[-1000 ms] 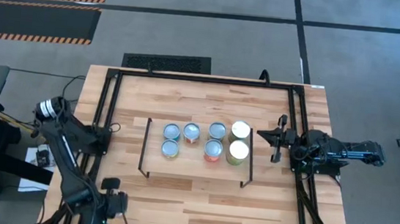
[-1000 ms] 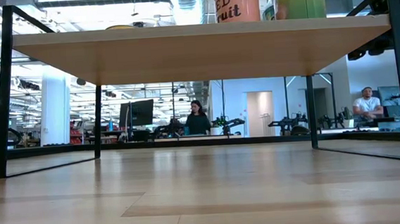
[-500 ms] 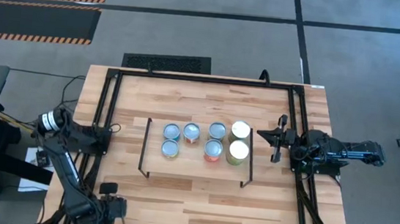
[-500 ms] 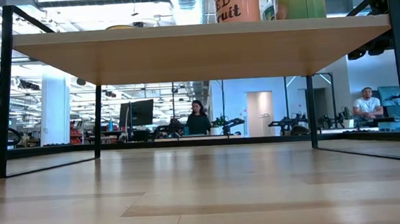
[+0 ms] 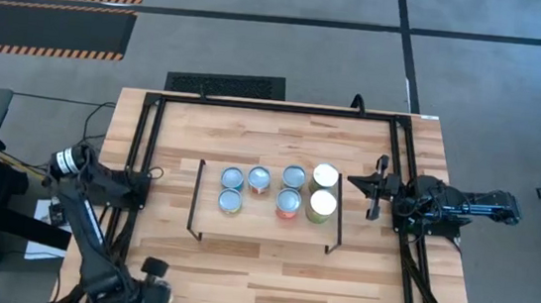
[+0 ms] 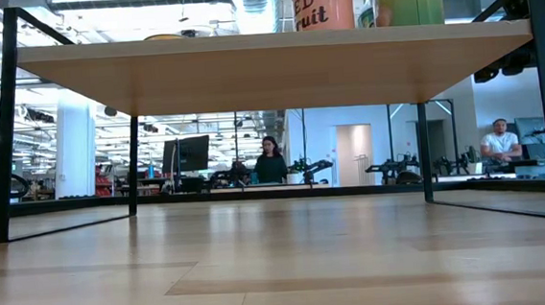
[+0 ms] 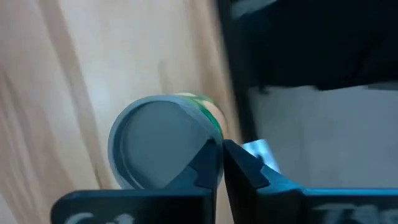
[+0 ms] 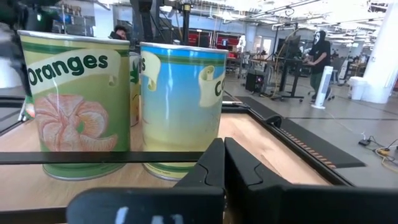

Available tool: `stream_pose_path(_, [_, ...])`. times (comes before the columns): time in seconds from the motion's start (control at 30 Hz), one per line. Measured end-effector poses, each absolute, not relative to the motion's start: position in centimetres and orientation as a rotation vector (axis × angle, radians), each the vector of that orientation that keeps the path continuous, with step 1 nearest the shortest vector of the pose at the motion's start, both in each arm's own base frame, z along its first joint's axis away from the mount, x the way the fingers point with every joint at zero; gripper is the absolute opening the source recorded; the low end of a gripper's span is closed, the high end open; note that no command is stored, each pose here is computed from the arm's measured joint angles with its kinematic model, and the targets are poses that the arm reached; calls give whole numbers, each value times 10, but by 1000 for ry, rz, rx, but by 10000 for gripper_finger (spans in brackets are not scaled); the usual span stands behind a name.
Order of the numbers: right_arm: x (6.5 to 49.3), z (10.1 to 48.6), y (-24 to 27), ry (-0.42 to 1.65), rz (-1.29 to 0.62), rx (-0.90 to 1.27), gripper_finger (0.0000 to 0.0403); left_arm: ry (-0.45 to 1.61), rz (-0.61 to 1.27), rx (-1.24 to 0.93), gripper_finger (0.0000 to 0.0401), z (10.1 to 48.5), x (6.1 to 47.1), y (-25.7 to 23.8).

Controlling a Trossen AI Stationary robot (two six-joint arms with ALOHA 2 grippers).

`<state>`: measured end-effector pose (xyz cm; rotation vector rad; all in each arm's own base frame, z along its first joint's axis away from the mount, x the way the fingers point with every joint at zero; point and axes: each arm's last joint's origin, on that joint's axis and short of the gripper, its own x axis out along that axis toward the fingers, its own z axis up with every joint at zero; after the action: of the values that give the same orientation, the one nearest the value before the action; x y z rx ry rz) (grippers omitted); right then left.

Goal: Pick and place cans onto a shelf
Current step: Put the canned sliced oranges on the shelf

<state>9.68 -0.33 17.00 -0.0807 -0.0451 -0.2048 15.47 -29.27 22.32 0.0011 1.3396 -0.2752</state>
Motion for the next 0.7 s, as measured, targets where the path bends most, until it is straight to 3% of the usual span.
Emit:
stream_pose_path(0.3, [97,170,-3,-46,-203,-71,13,950,-324,61,1,301,216,-255])
stream_pose_path(0.7, [97,170,-3,-45,-203,-80,13,805,-137,66,0,347,302,-163])
